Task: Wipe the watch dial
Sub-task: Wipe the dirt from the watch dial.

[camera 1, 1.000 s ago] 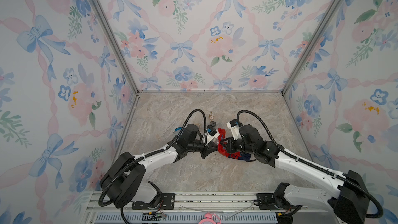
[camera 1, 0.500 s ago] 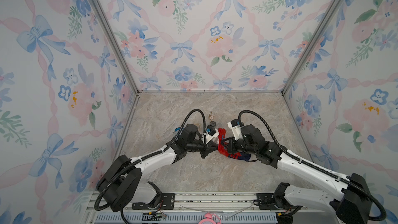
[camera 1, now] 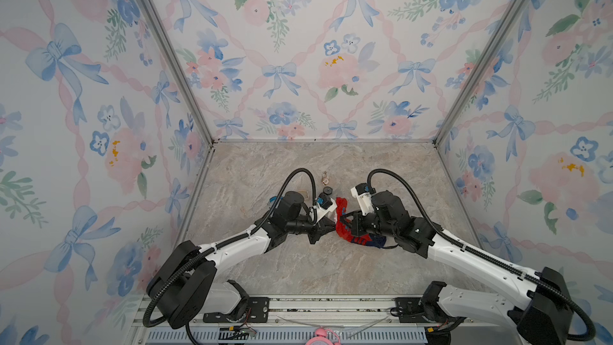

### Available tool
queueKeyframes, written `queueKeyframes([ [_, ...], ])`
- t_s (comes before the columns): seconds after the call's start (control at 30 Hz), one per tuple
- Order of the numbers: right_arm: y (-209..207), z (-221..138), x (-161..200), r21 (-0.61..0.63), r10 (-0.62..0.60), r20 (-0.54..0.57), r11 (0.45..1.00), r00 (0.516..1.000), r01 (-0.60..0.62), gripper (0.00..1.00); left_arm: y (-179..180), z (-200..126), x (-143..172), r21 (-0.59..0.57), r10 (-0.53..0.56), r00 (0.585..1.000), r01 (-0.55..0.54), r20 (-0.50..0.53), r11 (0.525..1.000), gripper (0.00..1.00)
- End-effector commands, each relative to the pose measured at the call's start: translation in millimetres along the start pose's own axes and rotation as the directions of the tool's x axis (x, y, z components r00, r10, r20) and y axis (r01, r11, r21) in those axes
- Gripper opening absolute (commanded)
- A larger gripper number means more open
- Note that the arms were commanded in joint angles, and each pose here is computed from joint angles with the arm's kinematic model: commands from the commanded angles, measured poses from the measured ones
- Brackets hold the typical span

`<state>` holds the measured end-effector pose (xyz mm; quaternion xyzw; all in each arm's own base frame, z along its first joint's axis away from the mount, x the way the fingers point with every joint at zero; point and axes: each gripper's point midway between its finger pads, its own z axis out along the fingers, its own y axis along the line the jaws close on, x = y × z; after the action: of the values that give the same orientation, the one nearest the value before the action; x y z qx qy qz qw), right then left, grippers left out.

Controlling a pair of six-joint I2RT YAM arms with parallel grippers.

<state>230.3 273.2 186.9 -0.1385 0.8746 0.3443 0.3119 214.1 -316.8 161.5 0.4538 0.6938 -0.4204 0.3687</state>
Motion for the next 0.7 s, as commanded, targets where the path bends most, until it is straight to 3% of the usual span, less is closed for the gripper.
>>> queueKeyframes([
  [0.0, 2.1, 1.9, 16.8, -0.020, 0.013, -0.045, 1.000, 0.999, -0.014, 0.00, -6.3, -5.9, -22.2, 0.013, 0.066, 0.995, -0.067, 0.072, 0.998, 0.00],
  [0.27, 39.7, -4.0, 6.3, -0.094, -0.037, -0.020, 0.995, 0.999, 0.035, 0.00, -5.8, -0.1, -17.4, 0.030, 0.048, 0.997, -0.050, 0.055, 0.998, 0.00],
  [0.5, 1.6, 0.5, -6.6, 0.018, 0.002, 0.000, 1.000, 1.000, -0.002, 0.00, -12.4, -5.9, -20.4, 0.034, 0.064, 0.996, -0.067, 0.068, 0.997, 0.00],
  [0.67, -6.1, 3.3, 7.6, 0.018, 0.029, -0.034, 0.999, 0.999, -0.029, 0.00, -8.3, -12.9, -21.4, 0.007, 0.063, 0.995, -0.063, 0.076, 0.998, 0.00],
])
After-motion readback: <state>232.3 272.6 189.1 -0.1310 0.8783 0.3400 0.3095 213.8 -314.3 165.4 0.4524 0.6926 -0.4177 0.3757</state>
